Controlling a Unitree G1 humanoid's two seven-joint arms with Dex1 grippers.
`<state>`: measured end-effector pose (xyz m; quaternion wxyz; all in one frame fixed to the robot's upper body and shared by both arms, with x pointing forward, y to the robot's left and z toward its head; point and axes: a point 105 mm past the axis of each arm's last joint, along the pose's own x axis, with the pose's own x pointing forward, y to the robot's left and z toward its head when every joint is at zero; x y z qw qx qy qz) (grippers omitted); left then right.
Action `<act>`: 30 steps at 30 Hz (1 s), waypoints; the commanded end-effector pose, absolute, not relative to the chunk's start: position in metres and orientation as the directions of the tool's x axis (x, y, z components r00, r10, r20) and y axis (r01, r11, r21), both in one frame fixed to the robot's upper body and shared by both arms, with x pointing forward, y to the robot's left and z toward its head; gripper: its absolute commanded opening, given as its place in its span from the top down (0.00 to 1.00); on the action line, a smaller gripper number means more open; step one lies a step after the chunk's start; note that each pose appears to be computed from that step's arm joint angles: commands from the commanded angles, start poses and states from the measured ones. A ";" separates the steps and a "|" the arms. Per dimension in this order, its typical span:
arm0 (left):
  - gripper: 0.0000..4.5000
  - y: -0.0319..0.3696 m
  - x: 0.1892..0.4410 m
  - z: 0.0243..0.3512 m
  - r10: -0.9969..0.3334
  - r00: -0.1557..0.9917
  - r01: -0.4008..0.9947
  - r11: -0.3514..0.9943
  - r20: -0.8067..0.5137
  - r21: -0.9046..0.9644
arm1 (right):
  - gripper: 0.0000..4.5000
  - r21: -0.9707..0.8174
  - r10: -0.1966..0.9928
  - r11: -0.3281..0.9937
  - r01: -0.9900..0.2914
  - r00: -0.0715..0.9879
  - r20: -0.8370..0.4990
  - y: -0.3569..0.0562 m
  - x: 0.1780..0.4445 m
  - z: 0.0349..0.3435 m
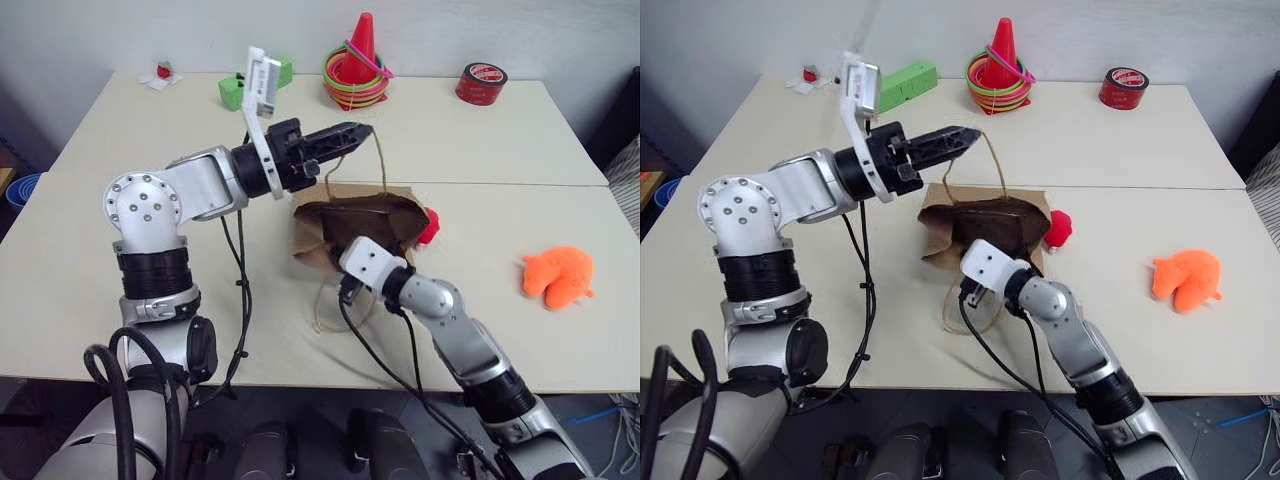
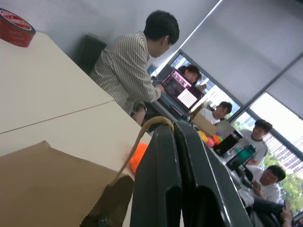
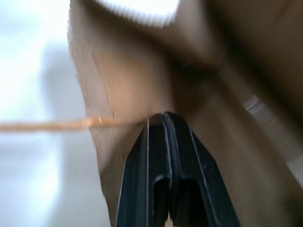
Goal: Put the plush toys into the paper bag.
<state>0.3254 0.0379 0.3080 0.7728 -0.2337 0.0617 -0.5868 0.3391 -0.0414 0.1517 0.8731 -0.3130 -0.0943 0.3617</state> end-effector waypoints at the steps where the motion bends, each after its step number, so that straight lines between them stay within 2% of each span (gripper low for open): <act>1: 1.00 0.038 0.321 0.316 -0.928 0.299 0.894 0.190 0.222 -0.406 | 0.99 -0.560 0.667 0.621 -0.548 0.745 0.011 -0.039 0.338 0.165; 4: 1.00 0.036 0.324 0.312 -0.918 0.327 0.879 0.208 0.225 -0.429 | 0.99 -0.466 0.575 0.714 -0.523 0.817 -0.037 -0.051 0.346 0.153; 8: 1.00 0.037 0.329 0.309 -0.899 0.374 0.858 0.241 0.229 -0.454 | 0.99 -0.329 0.453 0.839 -0.434 0.891 -0.021 -0.066 0.348 0.155; 15: 1.00 0.036 0.331 0.309 -0.870 0.409 0.830 0.230 0.274 -0.508 | 0.99 -0.266 0.333 0.902 -0.341 0.940 -0.076 -0.073 0.353 0.134; 20: 1.00 0.036 0.328 0.311 -0.883 0.379 0.842 0.206 0.276 -0.498 | 0.99 -0.230 0.309 0.920 -0.318 0.948 -0.078 -0.071 0.361 0.117; 24: 1.00 0.039 0.329 0.310 -0.898 0.364 0.842 0.205 0.245 -0.499 | 0.99 -0.242 0.334 0.911 -0.334 0.942 -0.045 -0.069 0.366 0.113; 30: 1.00 0.038 0.319 0.308 -0.944 0.265 0.858 0.137 0.198 -0.494 | 0.99 -0.280 0.455 0.856 -0.434 0.891 0.011 -0.047 0.367 0.118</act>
